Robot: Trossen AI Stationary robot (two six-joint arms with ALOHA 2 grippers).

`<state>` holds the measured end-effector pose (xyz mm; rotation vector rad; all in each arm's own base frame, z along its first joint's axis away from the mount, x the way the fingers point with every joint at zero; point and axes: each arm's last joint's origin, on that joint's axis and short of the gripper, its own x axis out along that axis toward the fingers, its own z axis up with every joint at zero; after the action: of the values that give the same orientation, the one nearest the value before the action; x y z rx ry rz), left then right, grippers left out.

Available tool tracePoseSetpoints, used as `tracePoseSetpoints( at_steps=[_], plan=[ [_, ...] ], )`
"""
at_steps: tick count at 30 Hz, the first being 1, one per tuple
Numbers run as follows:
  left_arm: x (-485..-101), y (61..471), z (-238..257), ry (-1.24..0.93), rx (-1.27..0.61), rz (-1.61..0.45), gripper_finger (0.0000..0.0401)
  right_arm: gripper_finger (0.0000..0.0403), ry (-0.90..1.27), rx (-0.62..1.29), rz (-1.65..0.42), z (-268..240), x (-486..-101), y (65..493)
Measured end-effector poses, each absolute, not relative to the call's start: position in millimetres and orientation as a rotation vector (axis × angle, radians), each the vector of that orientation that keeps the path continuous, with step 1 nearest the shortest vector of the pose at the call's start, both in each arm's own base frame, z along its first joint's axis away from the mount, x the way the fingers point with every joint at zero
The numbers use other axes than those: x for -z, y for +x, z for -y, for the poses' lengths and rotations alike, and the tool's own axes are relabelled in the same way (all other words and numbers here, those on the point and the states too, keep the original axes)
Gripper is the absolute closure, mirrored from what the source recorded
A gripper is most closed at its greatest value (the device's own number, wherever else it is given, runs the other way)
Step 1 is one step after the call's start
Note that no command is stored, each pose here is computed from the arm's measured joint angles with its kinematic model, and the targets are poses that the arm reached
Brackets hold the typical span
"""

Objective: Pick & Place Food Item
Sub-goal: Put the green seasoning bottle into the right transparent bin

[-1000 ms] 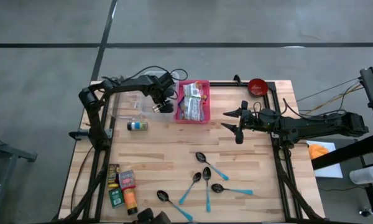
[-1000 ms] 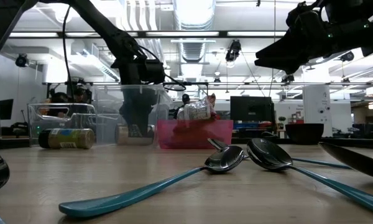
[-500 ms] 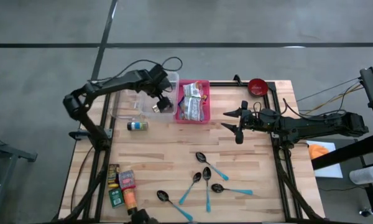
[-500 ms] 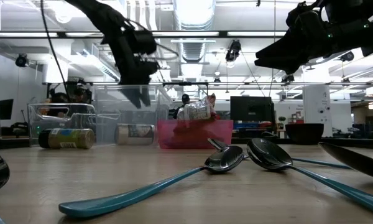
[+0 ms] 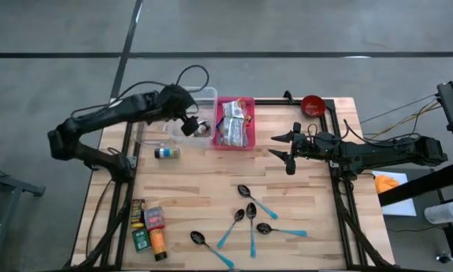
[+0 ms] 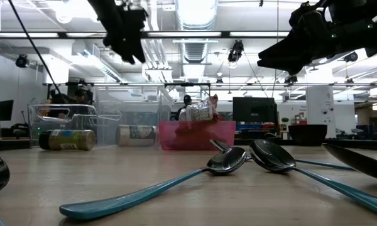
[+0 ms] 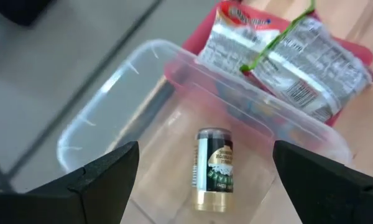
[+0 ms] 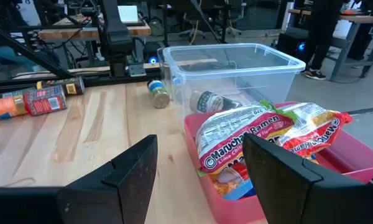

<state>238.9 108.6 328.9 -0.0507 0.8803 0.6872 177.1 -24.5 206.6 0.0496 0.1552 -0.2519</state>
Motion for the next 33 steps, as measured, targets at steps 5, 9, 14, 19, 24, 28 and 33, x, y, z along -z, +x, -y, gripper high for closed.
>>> tracePoseSetpoints(
  at_steps=[5,9,14,19,24,28,33],
  plan=[
    [-329,241,-65,-0.036,-0.775,-0.883,0.0028,0.0168,0.049,0.252,-0.155,25,-207,177],
    [-321,240,-31,-0.051,-0.839,-0.901,0.0028,0.0168,0.050,0.252,-0.155,24,-207,177],
    [-308,241,9,-0.085,-0.875,-0.894,0.0028,0.0168,0.050,0.252,-0.155,25,-207,177],
    [-293,242,37,-0.277,-1.013,-0.810,0.0028,0.0168,0.049,0.252,-0.155,25,-207,177],
    [-270,249,53,-0.464,-1.148,-0.832,0.0028,0.0168,0.048,0.252,-0.155,25,-207,177],
    [-244,256,70,-0.479,-1.275,-0.834,0.0028,0.0168,0.049,0.252,-0.155,24,-207,177],
    [-210,259,87,-0.461,-1.484,-0.771,0.0028,0.0168,0.048,0.251,-0.155,24,-207,177]
  ],
)
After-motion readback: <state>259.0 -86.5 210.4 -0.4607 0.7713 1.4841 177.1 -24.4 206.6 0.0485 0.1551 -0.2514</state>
